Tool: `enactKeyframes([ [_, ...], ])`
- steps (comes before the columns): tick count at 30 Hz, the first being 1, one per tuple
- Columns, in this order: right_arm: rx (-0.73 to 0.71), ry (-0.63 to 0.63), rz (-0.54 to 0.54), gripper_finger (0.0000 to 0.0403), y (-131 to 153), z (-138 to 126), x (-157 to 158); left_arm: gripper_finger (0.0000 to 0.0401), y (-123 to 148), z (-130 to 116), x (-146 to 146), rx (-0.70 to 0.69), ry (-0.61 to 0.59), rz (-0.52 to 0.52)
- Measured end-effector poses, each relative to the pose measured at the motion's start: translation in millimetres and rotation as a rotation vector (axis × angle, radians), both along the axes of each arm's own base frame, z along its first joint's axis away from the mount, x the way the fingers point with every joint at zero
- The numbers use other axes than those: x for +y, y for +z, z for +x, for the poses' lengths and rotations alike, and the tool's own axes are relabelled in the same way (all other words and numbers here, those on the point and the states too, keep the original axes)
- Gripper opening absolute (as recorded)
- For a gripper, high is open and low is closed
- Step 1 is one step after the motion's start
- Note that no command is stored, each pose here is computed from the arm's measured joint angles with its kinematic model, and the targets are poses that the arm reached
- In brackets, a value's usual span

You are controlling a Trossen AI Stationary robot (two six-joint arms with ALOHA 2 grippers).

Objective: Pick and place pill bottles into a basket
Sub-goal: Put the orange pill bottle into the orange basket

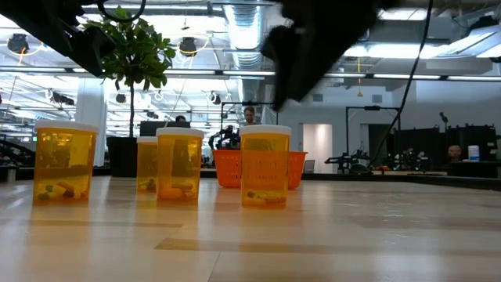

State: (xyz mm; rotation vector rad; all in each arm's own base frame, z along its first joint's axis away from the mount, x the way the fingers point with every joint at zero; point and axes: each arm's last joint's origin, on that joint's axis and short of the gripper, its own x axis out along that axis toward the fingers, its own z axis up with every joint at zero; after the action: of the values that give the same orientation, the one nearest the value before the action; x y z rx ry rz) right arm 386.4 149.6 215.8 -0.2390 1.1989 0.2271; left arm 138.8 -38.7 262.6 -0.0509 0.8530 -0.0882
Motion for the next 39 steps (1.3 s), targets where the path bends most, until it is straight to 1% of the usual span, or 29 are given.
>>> enactKeyframes([
  [1,-0.019,0.000,0.006,0.0265,-0.2,3.1,1.0,0.0256,0.0,0.0,0.0,-0.001,0.000,0.000],
  [3,0.028,0.007,-0.015,0.0265,-4.0,-0.4,-0.4,0.0256,0.0,0.0,0.0,0.000,0.000,0.000],
  [5,-0.002,0.017,-0.008,0.0265,-2.0,3.0,-0.5,0.0256,0.0,0.1,0.0,0.000,0.000,0.000],
  [18,0.008,0.079,-0.026,0.0265,-2.6,4.2,-6.5,0.0256,-0.1,0.0,0.0,0.001,0.000,0.000],
  [29,0.002,0.082,-0.013,0.0266,-2.4,4.7,-5.3,0.0256,-0.1,0.0,0.0,0.000,0.000,0.000],
  [33,0.003,0.051,-0.004,0.0266,-2.4,4.7,-5.4,0.0256,-0.1,0.0,0.0,0.000,0.000,0.000],
  [39,0.001,0.048,-0.006,0.0266,-2.3,4.8,-5.4,0.0256,-0.1,0.0,0.0,0.000,0.000,0.000],
])
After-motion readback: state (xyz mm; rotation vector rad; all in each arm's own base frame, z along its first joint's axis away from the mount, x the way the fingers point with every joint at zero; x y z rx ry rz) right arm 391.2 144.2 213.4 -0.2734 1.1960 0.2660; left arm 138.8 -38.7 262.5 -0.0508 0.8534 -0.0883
